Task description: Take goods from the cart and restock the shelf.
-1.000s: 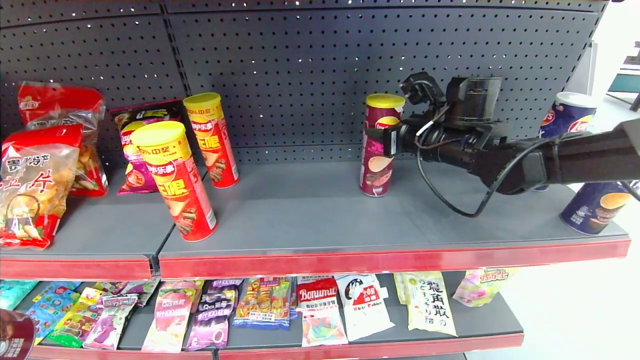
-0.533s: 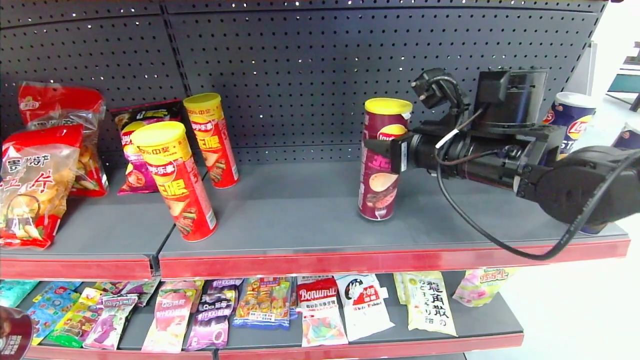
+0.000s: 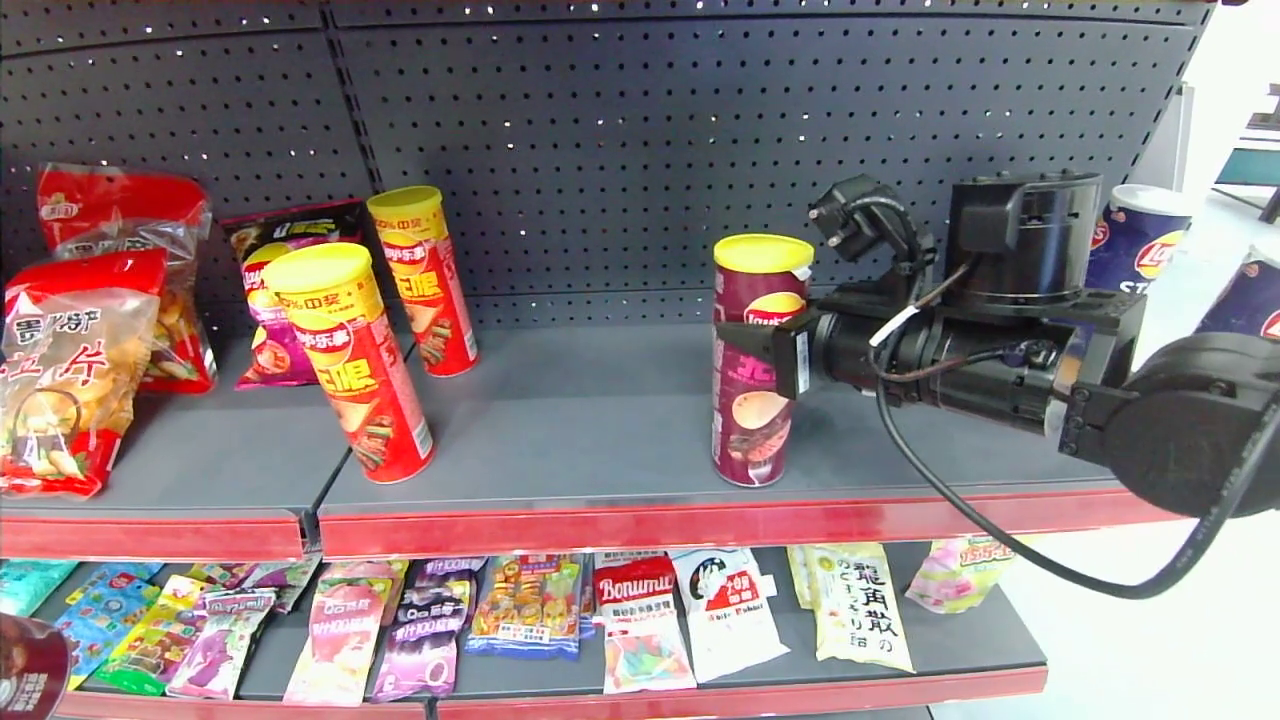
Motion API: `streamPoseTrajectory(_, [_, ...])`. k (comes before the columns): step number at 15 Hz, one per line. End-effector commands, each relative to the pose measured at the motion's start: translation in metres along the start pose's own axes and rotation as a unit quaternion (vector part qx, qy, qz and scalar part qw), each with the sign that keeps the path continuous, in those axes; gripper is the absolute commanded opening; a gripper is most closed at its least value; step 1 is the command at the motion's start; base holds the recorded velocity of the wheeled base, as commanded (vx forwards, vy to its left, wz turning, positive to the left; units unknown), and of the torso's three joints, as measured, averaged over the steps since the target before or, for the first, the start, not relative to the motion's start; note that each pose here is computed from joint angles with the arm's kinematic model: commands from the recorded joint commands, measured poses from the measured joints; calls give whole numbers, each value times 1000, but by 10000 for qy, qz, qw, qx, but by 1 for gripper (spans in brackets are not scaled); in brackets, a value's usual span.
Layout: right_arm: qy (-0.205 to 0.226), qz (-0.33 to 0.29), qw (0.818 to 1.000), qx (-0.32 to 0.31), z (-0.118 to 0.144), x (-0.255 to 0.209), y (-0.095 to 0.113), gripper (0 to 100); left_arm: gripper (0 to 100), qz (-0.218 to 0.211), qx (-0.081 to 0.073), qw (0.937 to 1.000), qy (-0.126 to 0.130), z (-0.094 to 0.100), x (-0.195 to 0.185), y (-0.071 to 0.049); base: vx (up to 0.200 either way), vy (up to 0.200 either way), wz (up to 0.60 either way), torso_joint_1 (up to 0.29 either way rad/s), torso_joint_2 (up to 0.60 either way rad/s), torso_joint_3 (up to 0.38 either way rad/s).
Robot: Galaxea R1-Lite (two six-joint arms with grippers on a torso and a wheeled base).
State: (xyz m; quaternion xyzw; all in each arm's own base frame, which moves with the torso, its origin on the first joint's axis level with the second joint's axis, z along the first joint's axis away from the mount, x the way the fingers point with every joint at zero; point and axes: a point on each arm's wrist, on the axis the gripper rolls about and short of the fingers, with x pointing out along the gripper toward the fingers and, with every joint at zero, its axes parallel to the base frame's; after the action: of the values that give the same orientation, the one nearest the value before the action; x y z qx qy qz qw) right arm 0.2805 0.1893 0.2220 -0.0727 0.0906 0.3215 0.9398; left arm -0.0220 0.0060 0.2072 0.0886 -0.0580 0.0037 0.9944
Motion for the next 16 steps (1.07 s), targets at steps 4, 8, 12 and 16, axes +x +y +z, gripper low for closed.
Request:
streamPoseTrajectory(4, [-16, 125, 9999, -27, 1, -8, 11, 0, 0, 5, -1, 10000, -4, 0, 0, 0, 0, 0, 0, 0, 0, 0])
streamPoseTrajectory(8, [-111, -23, 9999, -37, -3, -8, 13, 0, 0, 2, 1, 10000, 11, -1, 0, 0, 0, 0, 0, 0, 0, 0])
streamPoseTrajectory(12, [-183, -162, 9997, -47, -15, -14, 20, 0, 0, -9, 3, 10000, 25, -1, 1, 0, 0, 0, 0, 0, 0, 0])
streamPoseTrajectory(16, [-268, -71, 9996, -67, -10, -20, 26, 0, 0, -9, 3, 10000, 25, -1, 1, 0, 0, 0, 0, 0, 0, 0])
